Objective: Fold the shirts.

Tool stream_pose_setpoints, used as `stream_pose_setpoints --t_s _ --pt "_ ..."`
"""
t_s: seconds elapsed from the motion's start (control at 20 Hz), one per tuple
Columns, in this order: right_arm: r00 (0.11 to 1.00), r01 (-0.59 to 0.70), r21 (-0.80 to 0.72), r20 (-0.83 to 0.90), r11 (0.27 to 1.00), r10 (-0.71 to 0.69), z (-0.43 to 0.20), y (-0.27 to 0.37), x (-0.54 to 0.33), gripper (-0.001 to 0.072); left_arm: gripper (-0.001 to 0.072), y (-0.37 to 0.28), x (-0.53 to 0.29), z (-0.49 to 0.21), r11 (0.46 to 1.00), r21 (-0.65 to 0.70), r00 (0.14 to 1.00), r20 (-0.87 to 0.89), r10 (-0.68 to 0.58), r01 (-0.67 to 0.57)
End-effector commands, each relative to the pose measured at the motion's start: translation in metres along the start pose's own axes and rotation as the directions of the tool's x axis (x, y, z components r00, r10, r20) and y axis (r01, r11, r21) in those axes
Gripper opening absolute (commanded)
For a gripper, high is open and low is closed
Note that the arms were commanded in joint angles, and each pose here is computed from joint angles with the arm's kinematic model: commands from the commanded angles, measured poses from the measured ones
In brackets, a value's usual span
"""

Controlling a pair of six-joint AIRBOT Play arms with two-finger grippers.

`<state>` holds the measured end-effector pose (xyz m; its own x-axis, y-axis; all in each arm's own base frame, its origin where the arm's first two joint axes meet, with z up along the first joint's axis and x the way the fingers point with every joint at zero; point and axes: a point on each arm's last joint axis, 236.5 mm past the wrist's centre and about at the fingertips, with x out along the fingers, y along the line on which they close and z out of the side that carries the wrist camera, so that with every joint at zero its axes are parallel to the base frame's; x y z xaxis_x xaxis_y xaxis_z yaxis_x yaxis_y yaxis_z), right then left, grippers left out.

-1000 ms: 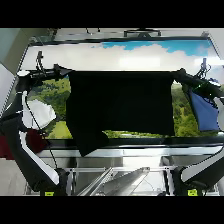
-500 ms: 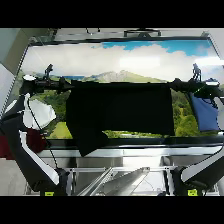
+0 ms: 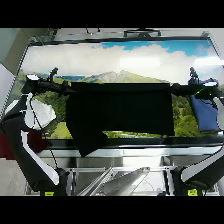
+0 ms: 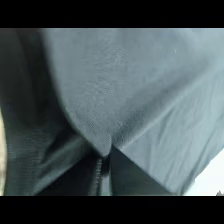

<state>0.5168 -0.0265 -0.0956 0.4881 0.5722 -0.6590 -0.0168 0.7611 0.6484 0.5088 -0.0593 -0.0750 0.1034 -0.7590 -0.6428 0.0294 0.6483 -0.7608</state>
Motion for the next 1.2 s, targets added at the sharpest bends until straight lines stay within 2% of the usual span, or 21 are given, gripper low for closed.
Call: stream_pose_setpoints --t_s 0.0,0.05,0.1,0.15,0.35,0.45,0.55,0.7,0.75,0.8,0.85,0.95,1.15 --pt "0.999 0.028 -0.016 -0.032 0.999 -0.029 -0.003 0.002 -0.018 0.0198 0.0203 -0.016 -0.011 -0.01 1.0 -0.002 0.998 -0.069 -0.015 0.015" --pt "0.997 0.065 -0.014 -0.037 0.998 -0.066 -0.002 0.0 -0.029 0.0202 0.0203 -0.022 -0.018 -0.012 1.0 -0.001 0.996 -0.086 -0.017 0.017" --pt "0.994 0.107 -0.023 -0.035 0.994 -0.108 0.001 -0.002 -0.042 0.0285 0.0203 -0.028 -0.028 -0.013 1.0 -0.011 0.995 -0.097 -0.021 0.02" --pt "0.989 0.142 -0.027 -0.032 0.99 -0.142 0.003 -0.001 -0.055 0.0313 0.02 -0.034 -0.037 -0.012 1.0 -0.025 0.994 -0.103 -0.021 0.018" --pt "0.978 0.198 -0.014 -0.057 0.98 -0.199 -0.003 0.019 -0.116 0.0307 0.0198 -0.05 -0.086 -0.025 0.999 -0.054 0.997 -0.074 0.002 -0.006" --pt "0.979 0.163 0.016 -0.125 0.986 -0.16 -0.031 0.035 -0.135 0.0307 0.0198 -0.039 -0.107 -0.049 0.993 -0.061 0.993 -0.063 0.102 -0.105" --pt "0.971 0.159 0.054 -0.192 0.986 -0.146 -0.071 0.043 -0.148 0.0307 0.0199 -0.036 -0.114 -0.089 0.988 -0.061 0.988 -0.065 0.141 -0.145" --pt "0.957 0.232 0.125 -0.205 0.965 -0.204 -0.124 0.03 -0.167 0.0308 0.0199 -0.02 -0.11 -0.155 0.969 -0.148 0.98 -0.064 0.19 -0.198" --pt "0.956 0.252 0.166 -0.198 0.953 -0.219 -0.139 0.023 -0.17 0.0325 0.0199 -0.01 -0.106 -0.177 0.957 -0.186 0.975 -0.075 0.211 -0.221" --pt "0.955 0.265 0.211 -0.191 0.941 -0.226 -0.155 0.017 -0.171 0.0454 0.02 -0.001 -0.101 -0.197 0.946 -0.228 0.973 -0.077 0.219 -0.231" --pt "0.954 0.276 0.246 -0.189 0.929 -0.233 -0.168 0.009 -0.168 0.0481 0.02 0.005 -0.095 -0.213 0.936 -0.269 0.974 -0.079 0.212 -0.225" --pt "0.949 0.288 0.285 -0.214 0.914 -0.232 -0.194 -0.002 -0.155 0.0476 0.02 0.013 -0.082 -0.243 0.917 -0.34 0.978 -0.09 0.19 -0.21" --pt "0.931 0.272 0.308 -0.323 0.911 -0.169 -0.231 -0.01 -0.124 0.0477 0.02 0.018 -0.06 -0.276 0.894 -0.399 0.979 -0.099 0.178 -0.203"
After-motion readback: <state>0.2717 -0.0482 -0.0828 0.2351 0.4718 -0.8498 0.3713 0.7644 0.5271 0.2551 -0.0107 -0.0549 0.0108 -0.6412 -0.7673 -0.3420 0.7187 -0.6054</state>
